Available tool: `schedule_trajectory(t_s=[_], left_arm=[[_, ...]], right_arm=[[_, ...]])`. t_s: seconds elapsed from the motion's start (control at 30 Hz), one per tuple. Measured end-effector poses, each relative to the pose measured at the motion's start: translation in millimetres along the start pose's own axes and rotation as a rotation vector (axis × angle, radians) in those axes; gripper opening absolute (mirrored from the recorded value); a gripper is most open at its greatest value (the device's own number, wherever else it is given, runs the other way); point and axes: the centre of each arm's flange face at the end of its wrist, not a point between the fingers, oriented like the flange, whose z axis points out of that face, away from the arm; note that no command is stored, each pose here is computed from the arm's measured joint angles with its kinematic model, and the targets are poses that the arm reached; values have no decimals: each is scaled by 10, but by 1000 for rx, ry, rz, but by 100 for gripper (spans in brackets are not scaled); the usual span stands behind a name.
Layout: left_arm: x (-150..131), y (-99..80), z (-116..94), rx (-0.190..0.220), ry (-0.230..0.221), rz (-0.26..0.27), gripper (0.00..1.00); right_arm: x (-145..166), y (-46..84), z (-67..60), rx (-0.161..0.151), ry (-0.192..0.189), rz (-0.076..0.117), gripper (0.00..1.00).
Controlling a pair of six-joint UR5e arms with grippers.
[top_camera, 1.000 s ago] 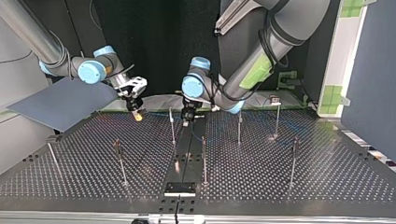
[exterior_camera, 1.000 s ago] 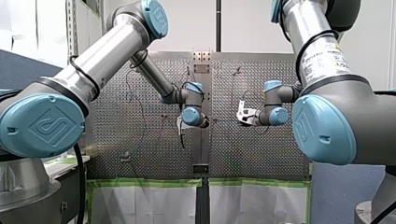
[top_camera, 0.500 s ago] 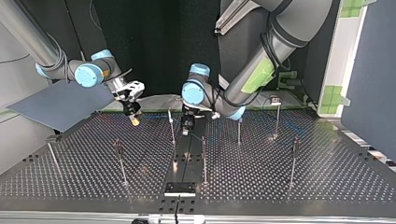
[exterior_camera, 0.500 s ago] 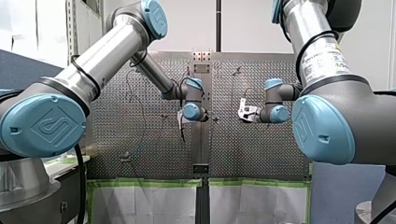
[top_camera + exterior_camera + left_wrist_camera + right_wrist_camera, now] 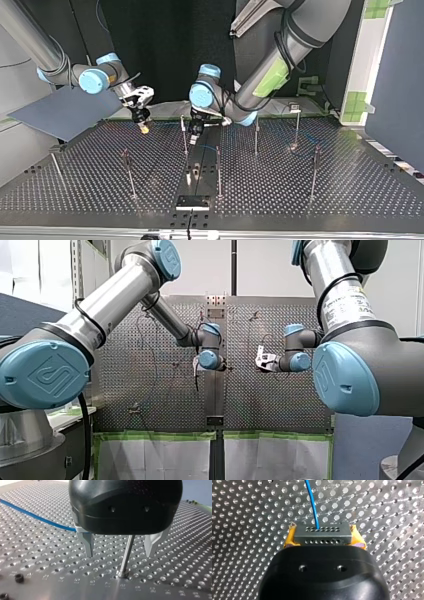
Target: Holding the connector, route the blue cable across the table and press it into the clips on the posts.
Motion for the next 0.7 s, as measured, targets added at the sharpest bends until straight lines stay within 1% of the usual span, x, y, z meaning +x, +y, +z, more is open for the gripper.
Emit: schedule_trajectory(t_s=[0.13,0.27,0.5,0.57,0.7], left_arm=[[94,-67,-111,-16,24,36,100],[181,-77,-227,-40,45,50,100],[88,-53,-454,-85,48,57,100],[47,-71,-542,-88,49,60,100],[-18,-168,-721,-70,50,60,100]], right_arm=[[-6,69,-43,-17,-21,2,0],[-7,143,-80,-32,-33,5,0],[-6,256,-132,-59,-47,4,0],[-4,279,-141,-64,-48,5,0],[0,330,-162,-74,-50,4,0]])
